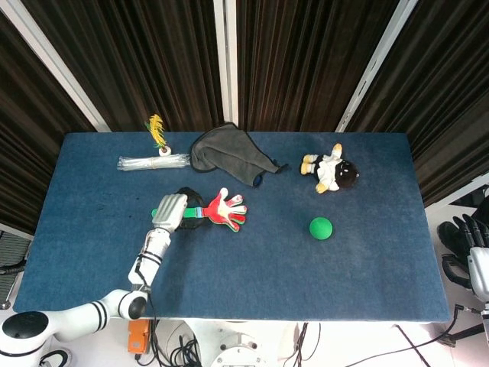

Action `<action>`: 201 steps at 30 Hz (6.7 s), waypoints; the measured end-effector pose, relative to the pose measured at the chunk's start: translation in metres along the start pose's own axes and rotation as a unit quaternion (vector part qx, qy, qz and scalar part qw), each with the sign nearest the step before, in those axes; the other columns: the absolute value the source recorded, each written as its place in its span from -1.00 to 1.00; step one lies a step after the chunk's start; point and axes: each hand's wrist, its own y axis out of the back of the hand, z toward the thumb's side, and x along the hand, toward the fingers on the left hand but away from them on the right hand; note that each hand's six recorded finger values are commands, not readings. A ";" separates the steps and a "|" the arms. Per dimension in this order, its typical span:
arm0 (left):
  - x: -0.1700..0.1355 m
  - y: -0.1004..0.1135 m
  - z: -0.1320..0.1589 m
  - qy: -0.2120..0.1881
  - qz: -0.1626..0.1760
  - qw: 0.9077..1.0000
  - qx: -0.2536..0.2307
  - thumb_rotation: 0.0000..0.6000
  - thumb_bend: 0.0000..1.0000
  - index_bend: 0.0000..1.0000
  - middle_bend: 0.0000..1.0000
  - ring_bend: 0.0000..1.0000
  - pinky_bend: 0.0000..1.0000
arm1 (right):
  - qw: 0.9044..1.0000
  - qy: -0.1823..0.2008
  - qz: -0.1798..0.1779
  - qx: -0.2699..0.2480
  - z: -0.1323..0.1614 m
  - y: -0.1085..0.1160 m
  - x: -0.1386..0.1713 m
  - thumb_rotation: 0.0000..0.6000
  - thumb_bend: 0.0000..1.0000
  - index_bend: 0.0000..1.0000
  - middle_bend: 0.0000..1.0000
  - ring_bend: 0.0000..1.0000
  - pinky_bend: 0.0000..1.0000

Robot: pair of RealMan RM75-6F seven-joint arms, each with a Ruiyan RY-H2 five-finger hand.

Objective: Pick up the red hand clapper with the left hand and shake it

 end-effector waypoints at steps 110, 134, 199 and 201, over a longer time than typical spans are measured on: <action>-0.019 0.070 -0.016 -0.161 0.008 0.980 0.115 1.00 0.41 1.00 1.00 1.00 1.00 | 1.000 0.001 0.021 0.010 0.009 -0.004 0.001 1.00 -0.51 -1.00 -1.00 -1.00 -1.00; -0.012 0.105 -0.004 -0.077 0.010 0.866 -0.494 1.00 0.41 1.00 1.00 1.00 1.00 | 1.000 0.002 0.025 0.011 0.009 -0.007 0.001 1.00 -0.51 -1.00 -1.00 -1.00 -1.00; -0.020 0.049 -0.020 -0.085 -0.112 0.986 0.089 1.00 0.42 1.00 1.00 1.00 1.00 | 0.999 -0.008 0.030 0.009 0.002 -0.010 0.000 1.00 -0.51 -1.00 -1.00 -1.00 -1.00; -0.023 0.041 -0.024 -0.090 -0.140 0.971 0.174 1.00 0.42 1.00 1.00 1.00 1.00 | 1.000 -0.009 0.029 0.009 0.001 -0.009 0.000 1.00 -0.51 -1.00 -1.00 -1.00 -1.00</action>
